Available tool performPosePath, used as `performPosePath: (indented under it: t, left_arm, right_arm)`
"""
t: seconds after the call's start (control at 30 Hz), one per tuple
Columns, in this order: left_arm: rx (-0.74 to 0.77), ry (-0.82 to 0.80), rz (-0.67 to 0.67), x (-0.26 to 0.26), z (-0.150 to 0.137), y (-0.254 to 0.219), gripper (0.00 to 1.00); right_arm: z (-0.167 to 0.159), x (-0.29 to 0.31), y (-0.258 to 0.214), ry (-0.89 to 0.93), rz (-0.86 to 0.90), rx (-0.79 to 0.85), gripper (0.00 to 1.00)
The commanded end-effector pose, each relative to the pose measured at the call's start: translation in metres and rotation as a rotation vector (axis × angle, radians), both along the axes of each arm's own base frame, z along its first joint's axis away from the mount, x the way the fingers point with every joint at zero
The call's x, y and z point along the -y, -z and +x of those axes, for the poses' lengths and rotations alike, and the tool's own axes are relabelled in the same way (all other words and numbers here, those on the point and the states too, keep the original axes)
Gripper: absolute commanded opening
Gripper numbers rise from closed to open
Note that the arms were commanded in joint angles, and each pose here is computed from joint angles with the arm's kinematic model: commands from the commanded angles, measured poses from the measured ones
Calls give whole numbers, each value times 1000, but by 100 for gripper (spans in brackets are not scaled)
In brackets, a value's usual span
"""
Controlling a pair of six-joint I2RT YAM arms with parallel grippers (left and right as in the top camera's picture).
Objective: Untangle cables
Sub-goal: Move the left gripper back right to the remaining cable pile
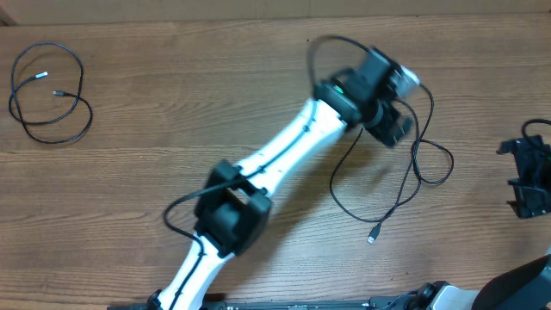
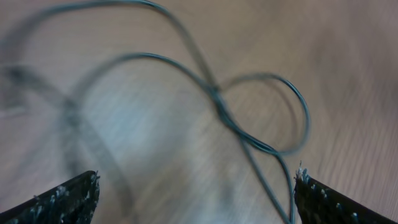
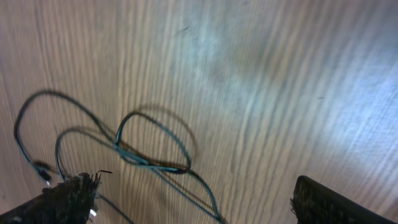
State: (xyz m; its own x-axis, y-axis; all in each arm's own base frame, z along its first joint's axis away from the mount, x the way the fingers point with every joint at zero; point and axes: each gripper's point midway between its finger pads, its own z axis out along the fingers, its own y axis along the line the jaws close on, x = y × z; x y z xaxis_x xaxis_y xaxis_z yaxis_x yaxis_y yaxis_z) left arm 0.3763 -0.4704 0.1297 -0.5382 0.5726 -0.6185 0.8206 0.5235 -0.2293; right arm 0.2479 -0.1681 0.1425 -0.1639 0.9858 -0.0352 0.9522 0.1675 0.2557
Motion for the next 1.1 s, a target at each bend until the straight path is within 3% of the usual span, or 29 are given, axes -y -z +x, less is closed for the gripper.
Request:
performPosePath:
  t: [0.0, 0.13, 0.33, 0.6, 0.73, 0.87, 0.93, 1.07]
  left_arm:
    - [109, 288, 20, 35, -47, 13, 100]
    - [185, 429, 21, 60, -78, 18, 100]
    - [237, 513, 7, 88, -99, 43, 100]
    - [266, 527, 5, 104, -97, 82, 93]
    - [305, 480, 40, 100, -81, 87, 70]
    - [374, 363, 177, 75, -48, 85, 66]
    - [420, 270, 269, 48, -20, 67, 69]
    - [394, 206, 287, 7, 5, 28, 73]
  right_arm:
    - [-5, 10, -7, 36, -9, 14, 100]
    - [-7, 13, -7, 48, -9, 14, 100]
    - [-10, 10, -6, 48, 2, 2, 100]
    - [-17, 3, -4, 48, 30, -30, 100]
    - [-20, 1, -4, 48, 39, -40, 100]
    - [-21, -6, -2, -3, 48, -49, 100]
    - [-15, -18, 5, -41, 84, -37, 100]
    - [16, -52, 33, -246, 155, 123, 100]
